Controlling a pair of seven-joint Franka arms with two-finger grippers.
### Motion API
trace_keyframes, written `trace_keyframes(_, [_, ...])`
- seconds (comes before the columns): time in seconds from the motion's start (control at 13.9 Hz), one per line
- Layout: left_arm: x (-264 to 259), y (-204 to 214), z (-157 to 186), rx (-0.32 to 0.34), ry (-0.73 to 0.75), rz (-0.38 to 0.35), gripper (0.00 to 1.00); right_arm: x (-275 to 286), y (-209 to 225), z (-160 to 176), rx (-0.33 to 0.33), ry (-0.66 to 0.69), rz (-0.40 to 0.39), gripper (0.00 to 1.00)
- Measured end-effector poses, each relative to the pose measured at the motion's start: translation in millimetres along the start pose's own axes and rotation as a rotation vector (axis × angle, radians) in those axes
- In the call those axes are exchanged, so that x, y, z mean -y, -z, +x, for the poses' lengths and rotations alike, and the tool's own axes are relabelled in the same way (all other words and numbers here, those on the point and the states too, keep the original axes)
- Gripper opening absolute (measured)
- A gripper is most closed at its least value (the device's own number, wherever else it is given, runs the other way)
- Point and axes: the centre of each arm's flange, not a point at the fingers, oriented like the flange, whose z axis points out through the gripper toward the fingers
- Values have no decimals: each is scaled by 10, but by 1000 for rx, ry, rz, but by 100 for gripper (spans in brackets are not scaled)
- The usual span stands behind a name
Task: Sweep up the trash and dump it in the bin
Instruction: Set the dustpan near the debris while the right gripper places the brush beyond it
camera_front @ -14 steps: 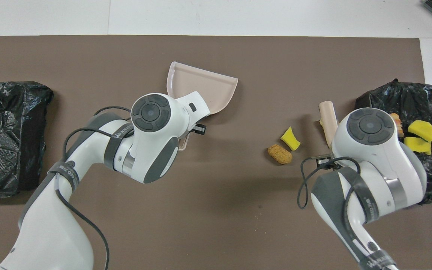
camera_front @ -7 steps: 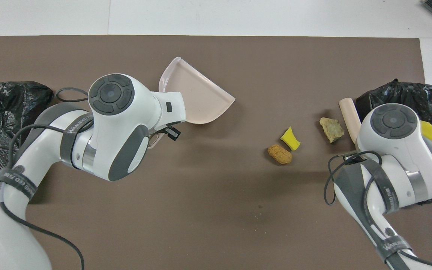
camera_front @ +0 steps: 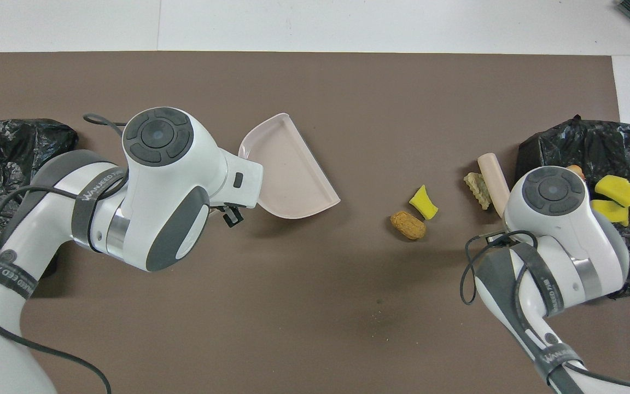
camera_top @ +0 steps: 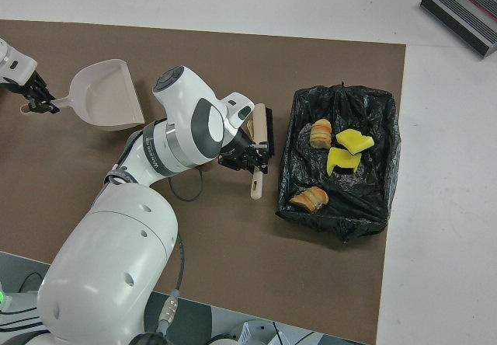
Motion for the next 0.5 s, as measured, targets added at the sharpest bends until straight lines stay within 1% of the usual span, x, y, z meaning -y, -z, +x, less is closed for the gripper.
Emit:
trace_keyframes(0.14, [-40,-49,-53,13,-105,-7,31,150,11,-10,9,-18,75,25])
trace_keyframes(0.29, [-93,-119,-134,29,-166,-19,31,353,64,-13,12,-23,136,25])
trace_keyframes(0.43, [-145,-225,-219,36,-205,-24,31,539,121,-18,12,-30,169,25])
trace_keyframes(0.5, [-168,-299,-251,28,-214,-17,31,635,147,-24,13,-38,180,25])
